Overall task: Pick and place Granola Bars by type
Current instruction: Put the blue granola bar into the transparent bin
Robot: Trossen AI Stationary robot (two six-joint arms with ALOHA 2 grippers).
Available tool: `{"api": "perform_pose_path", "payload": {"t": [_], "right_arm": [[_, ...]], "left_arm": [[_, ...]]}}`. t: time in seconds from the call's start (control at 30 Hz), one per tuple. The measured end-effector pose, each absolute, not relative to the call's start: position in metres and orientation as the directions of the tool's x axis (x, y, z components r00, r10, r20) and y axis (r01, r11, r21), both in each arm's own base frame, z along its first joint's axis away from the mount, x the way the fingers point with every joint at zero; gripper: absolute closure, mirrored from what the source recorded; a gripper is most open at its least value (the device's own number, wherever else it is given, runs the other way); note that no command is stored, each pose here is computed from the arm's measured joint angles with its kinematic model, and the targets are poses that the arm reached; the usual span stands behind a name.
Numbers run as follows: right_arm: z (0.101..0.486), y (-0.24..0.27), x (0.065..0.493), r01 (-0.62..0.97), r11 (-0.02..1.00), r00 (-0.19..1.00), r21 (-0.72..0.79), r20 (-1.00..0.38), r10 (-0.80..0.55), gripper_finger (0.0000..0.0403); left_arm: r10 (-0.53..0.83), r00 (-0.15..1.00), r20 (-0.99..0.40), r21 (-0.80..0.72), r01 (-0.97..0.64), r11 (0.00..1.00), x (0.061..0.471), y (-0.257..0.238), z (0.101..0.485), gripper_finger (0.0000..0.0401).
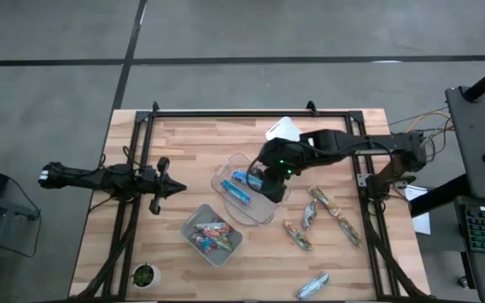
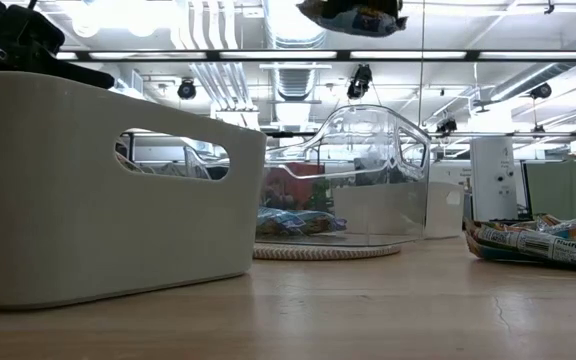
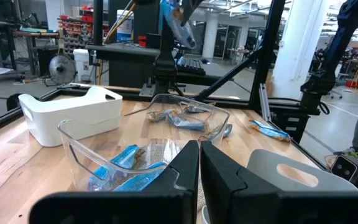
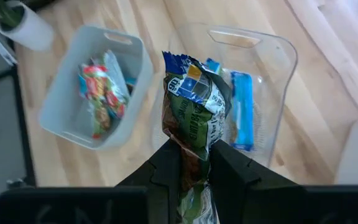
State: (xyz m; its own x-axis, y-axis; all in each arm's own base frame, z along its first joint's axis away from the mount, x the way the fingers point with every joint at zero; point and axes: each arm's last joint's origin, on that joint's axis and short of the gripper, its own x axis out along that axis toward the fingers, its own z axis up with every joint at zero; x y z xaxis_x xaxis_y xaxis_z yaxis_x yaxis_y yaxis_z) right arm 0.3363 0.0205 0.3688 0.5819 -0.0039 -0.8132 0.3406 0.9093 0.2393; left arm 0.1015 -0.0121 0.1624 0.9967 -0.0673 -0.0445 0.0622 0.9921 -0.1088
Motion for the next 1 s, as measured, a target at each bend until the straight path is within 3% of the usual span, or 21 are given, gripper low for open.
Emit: {"api": "perform_pose_path", "payload": {"t": [0.47, 1.0], "right_arm": [[0.375, 0.008, 0.366, 0.281, 0.952, 0.488, 0.122, -0.873, -0.032, 0.034], [0.331, -0.005, 0.394, 0.335, 0.939, 0.335, 0.072, -0.941, -0.048, 0.0339]], "left_arm": [[-0.067, 0.997, -0.045, -0.109, 0.062, 0.992, 0.101, -0.012, 0.162, 0.0401], [-0.067, 0.997, -0.045, -0.109, 0.062, 0.992, 0.101, -0.012, 0.162, 0.0401]]}}
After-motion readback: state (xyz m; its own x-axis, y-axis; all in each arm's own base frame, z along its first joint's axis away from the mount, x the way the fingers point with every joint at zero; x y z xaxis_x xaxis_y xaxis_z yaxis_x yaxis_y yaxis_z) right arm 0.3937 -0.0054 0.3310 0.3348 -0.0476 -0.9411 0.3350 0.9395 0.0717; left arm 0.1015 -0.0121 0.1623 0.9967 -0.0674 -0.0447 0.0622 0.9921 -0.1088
